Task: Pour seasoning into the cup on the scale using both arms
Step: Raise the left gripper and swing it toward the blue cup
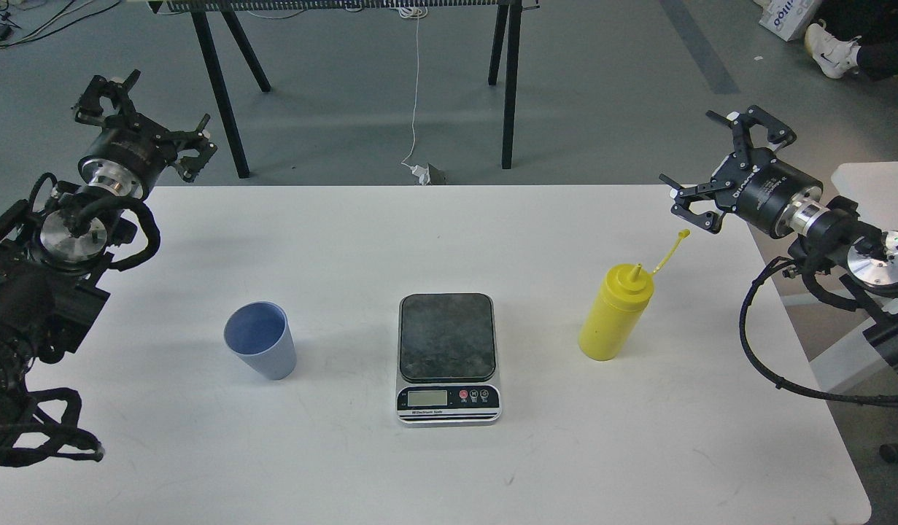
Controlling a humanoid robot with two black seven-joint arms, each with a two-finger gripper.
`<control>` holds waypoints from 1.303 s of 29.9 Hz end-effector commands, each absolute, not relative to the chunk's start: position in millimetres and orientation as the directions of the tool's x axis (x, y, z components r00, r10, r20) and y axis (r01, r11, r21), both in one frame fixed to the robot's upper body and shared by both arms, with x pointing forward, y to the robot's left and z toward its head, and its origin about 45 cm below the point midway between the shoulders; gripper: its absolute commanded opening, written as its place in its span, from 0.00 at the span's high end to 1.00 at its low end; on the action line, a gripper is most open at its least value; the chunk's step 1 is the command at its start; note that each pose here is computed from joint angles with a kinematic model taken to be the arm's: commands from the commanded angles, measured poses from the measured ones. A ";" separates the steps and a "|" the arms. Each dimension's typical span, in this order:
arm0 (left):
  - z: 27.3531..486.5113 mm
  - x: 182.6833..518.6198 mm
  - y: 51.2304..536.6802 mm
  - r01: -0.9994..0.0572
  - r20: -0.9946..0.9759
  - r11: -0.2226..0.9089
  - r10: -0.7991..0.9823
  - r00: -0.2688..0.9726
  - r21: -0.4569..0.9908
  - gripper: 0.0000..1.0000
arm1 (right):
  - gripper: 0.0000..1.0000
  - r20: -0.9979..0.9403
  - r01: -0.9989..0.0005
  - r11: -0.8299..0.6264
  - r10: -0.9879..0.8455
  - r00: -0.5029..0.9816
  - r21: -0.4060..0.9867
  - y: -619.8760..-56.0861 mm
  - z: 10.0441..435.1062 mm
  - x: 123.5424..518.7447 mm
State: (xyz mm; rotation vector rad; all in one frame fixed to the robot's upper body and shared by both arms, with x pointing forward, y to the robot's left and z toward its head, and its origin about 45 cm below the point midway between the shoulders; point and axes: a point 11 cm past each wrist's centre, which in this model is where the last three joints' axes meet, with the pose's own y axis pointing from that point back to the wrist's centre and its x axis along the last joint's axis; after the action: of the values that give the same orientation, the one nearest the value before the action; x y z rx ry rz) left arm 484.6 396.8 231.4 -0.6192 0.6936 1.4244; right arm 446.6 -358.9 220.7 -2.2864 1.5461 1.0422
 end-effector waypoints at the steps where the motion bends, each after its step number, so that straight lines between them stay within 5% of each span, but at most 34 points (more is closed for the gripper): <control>1: 236.1 485.6 400.9 -0.999 -0.755 0.033 0.655 0.019 0.003 0.00 | 0.00 -0.645 -0.872 -0.438 -0.736 0.208 0.219 -358.1 220.5 447.1; 9: 292.8 495.9 416.4 -0.944 -0.735 -0.183 0.674 0.082 -0.274 0.00 | 0.00 -0.665 -0.884 -0.433 -0.714 0.217 0.178 -357.0 229.9 451.5; 12: 305.0 499.0 416.5 -0.950 -0.634 -0.122 0.768 0.092 -0.286 0.00 | 0.00 -0.664 -0.884 -0.434 -0.714 0.221 0.174 -356.5 232.1 452.6; 20: 324.3 490.6 434.7 -0.974 0.068 0.186 0.982 0.178 -0.127 0.00 | 0.00 -0.662 -0.883 -0.435 -0.716 0.222 0.175 -356.1 232.2 453.0; 28: 355.5 499.0 413.5 -0.904 0.649 0.362 0.636 0.417 0.226 0.00 | 0.00 -0.660 -0.881 -0.435 -0.719 0.218 0.183 -356.5 229.6 451.7; 34: 338.4 480.2 330.9 -0.710 0.732 0.568 0.255 0.632 0.416 0.01 | 0.00 -0.660 -0.882 -0.431 -0.721 0.209 0.192 -358.8 225.4 449.3; 39: 334.9 463.9 308.9 -0.645 0.716 0.637 0.202 0.668 0.422 0.04 | 0.00 -0.658 -0.885 -0.420 -0.727 0.197 0.199 -364.9 222.9 446.5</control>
State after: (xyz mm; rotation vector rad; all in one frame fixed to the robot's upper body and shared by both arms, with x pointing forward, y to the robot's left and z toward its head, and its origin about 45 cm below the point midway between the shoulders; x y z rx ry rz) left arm 470.7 317.9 336.7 0.7456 -0.6761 0.5628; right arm 448.0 -361.2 224.0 -2.2512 1.5352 1.0354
